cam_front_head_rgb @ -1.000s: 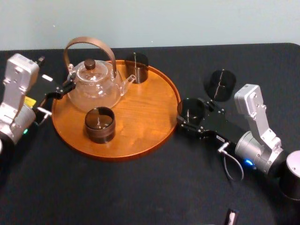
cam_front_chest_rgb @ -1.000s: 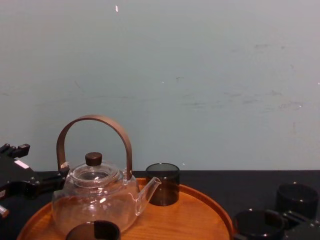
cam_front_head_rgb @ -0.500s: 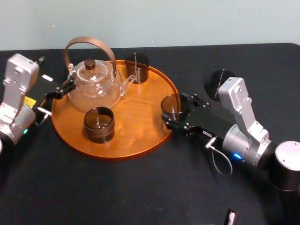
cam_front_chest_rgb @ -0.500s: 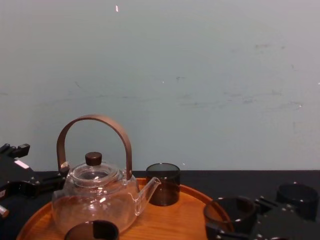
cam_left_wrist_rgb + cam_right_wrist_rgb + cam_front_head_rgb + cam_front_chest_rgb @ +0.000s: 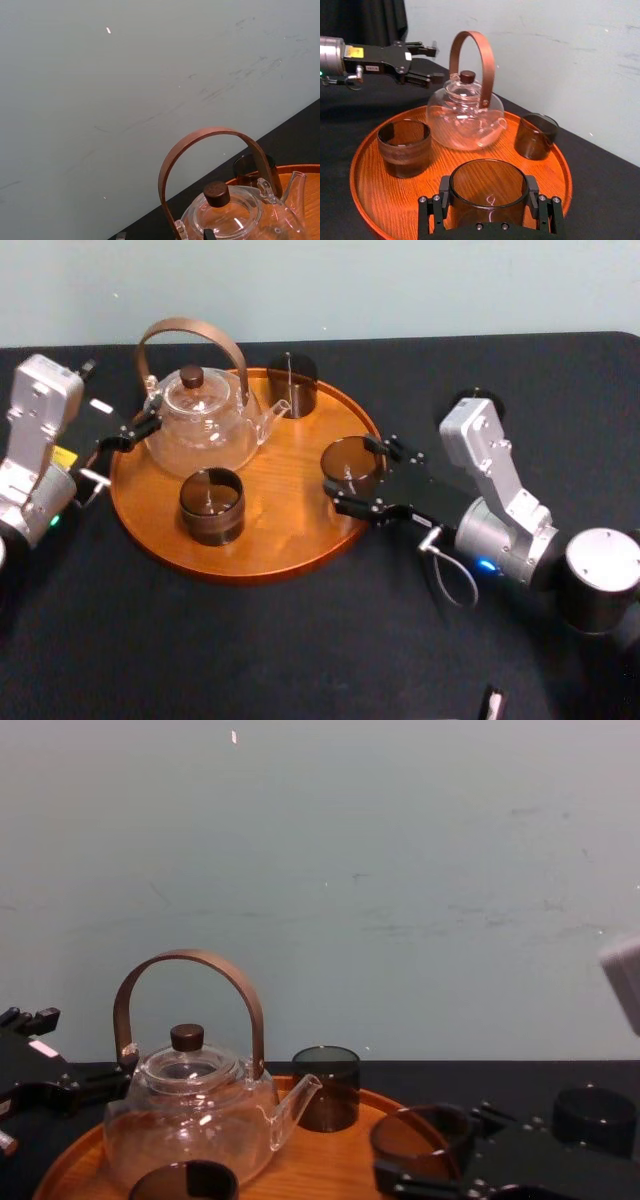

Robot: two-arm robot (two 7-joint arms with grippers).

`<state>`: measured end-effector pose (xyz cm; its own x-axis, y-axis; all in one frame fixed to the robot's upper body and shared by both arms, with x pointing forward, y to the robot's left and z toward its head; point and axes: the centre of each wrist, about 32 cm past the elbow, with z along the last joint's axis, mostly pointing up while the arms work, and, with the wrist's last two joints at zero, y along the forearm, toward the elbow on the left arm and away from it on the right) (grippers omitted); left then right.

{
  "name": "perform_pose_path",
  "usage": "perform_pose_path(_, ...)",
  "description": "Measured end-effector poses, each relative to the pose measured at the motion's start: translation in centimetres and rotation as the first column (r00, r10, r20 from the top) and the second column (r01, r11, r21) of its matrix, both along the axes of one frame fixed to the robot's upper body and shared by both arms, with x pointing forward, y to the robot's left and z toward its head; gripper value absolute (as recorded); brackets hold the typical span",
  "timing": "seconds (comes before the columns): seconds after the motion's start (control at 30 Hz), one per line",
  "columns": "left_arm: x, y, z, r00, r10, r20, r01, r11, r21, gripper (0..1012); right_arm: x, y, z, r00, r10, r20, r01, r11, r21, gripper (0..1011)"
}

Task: Pick up the glass from the table and place it on the tray.

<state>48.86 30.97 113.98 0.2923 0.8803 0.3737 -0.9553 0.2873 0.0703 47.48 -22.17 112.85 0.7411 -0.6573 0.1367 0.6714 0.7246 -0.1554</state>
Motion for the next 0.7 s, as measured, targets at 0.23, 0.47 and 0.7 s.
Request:
perform_pose_path(0.23,0.0,0.0,0.0,1.0000,0.000,0.000,0.000,1.0000,0.000,1001,1.0,1.7,0.3,0.998,0.056,0.014,-0.056,0.998,-0.004,904)
perform_pose_path(0.47,0.0,0.0,0.0,1.0000,0.000,0.000,0.000,1.0000,0.000,1001,2.1,3.2,0.3,0.994,0.103,0.030,-0.103,0.995,-0.003,904)
perform_pose_path(0.7,0.0,0.0,0.0,1.0000,0.000,0.000,0.000,1.0000,0.000,1001,2.9,4.1,-0.1,0.991,0.126,0.034,-0.126,0.992,-0.002,904)
